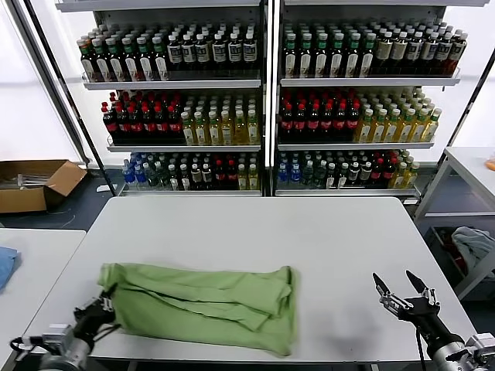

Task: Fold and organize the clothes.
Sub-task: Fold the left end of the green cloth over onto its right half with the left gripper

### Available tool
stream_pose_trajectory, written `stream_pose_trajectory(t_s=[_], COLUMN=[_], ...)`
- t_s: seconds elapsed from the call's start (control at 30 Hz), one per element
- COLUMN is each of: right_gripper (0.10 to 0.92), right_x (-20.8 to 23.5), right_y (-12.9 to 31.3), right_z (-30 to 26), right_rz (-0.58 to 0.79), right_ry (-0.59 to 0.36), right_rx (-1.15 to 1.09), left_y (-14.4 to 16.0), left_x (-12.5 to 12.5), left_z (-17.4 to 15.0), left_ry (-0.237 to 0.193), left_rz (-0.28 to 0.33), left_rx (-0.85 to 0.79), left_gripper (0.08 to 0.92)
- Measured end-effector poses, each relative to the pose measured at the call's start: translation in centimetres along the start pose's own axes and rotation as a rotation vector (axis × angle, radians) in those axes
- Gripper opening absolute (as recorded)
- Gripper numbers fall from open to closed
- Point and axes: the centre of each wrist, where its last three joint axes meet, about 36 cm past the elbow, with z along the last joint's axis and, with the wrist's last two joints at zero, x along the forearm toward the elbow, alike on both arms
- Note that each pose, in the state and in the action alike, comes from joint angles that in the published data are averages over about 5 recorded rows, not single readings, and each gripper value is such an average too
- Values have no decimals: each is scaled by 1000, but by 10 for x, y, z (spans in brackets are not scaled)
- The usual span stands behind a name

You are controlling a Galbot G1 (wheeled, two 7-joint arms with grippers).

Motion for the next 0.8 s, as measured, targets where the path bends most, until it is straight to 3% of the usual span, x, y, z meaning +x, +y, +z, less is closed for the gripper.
stream_pose_trajectory(t_s=[0.2, 0.37, 0.53, 0.8], right_gripper=[823, 823, 823, 823], right_x=[-1, 1, 4, 5], right_y=[4, 5, 6, 9], right_z=[-3, -6, -7, -5], right_rz=[-11, -15, -13, -13], right_ry=[-10, -15, -16, -15], right_rx=[2, 5, 7, 1], left_y=[59, 81, 75, 25], left_x=[-11, -14, -11, 0], left_z=[-25, -43, -53, -68], left_ry=[-53, -82, -111, -163], left_rz=[-71, -94, -63, 75], left_rx=[-63, -79, -60, -3], left_gripper=[91, 91, 91, 91])
